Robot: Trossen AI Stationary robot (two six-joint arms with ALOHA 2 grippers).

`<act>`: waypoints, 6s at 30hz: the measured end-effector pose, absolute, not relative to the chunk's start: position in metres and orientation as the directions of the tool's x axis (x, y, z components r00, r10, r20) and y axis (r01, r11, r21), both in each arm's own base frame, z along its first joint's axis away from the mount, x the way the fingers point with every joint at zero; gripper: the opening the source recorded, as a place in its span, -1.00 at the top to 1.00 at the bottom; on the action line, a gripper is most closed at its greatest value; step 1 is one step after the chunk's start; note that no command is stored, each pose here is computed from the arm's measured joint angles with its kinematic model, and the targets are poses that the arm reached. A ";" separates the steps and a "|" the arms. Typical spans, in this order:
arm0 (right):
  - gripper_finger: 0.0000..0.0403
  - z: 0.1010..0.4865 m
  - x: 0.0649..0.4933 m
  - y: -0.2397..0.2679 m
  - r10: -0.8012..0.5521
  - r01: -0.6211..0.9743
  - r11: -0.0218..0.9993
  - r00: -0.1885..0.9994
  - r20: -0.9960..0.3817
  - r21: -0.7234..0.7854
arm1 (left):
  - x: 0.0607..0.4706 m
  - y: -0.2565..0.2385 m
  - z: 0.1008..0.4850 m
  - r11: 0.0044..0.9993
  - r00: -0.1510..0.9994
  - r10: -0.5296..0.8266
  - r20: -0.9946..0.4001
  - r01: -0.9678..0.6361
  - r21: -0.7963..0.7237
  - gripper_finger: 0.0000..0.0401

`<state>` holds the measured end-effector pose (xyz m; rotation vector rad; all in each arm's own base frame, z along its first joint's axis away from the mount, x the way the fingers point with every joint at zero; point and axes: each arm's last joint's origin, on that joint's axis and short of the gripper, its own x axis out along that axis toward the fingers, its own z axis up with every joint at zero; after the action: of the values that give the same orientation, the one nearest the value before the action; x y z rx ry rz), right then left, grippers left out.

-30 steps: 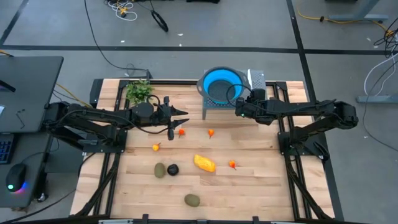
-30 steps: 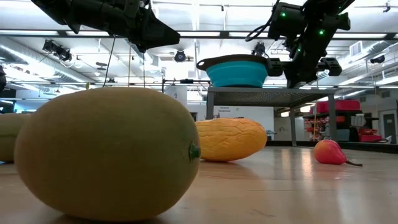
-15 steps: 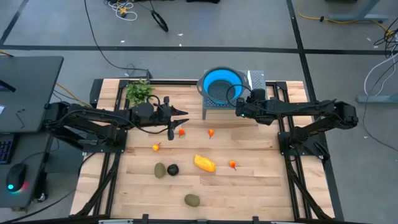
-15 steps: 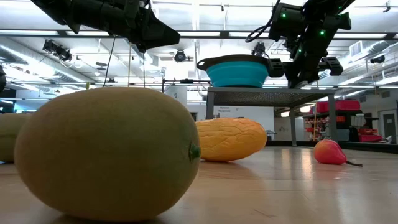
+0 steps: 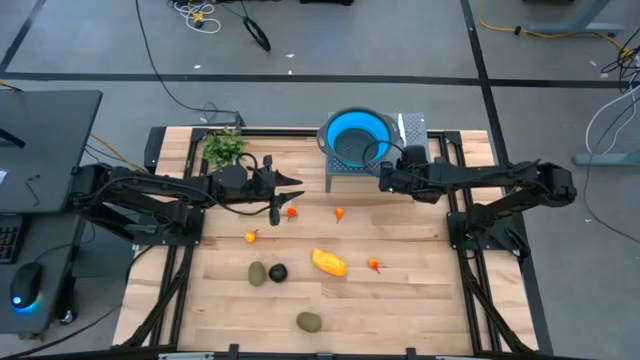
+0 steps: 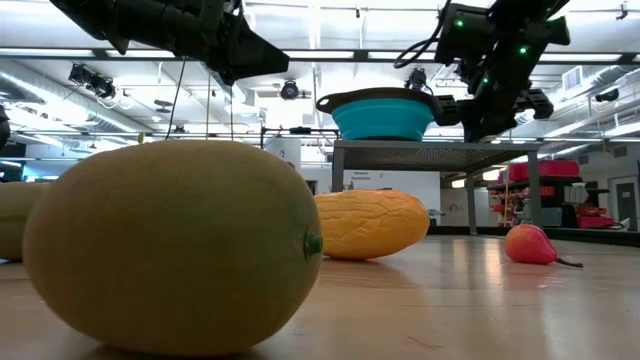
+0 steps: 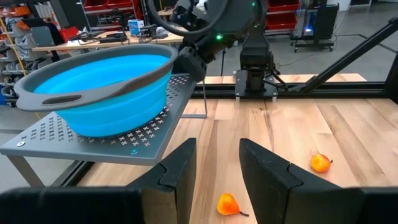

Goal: Pick & Place Fruit
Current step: Put the blue knife on the shelf

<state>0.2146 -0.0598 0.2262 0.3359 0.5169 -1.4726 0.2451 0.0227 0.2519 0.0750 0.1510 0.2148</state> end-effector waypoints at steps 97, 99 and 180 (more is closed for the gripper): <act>0.82 0.209 0.193 0.012 -0.827 0.565 0.558 0.320 -0.461 -0.608 | 0.245 0.023 0.252 0.974 0.966 0.218 -0.138 -0.207 0.087 0.35; 0.82 0.209 0.193 0.010 -0.830 0.576 0.553 0.316 -0.460 -0.602 | 0.245 0.023 0.252 0.974 0.966 0.218 -0.138 -0.208 0.087 0.35; 0.82 0.200 0.168 0.022 -0.824 0.708 0.565 0.458 -0.332 -0.423 | 0.245 0.023 0.252 0.974 0.965 0.218 -0.145 -0.207 0.089 0.35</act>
<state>0.1676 0.0219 0.2003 -0.2378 0.5415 -0.9548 0.2451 0.0228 0.2515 0.0735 0.1548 0.2156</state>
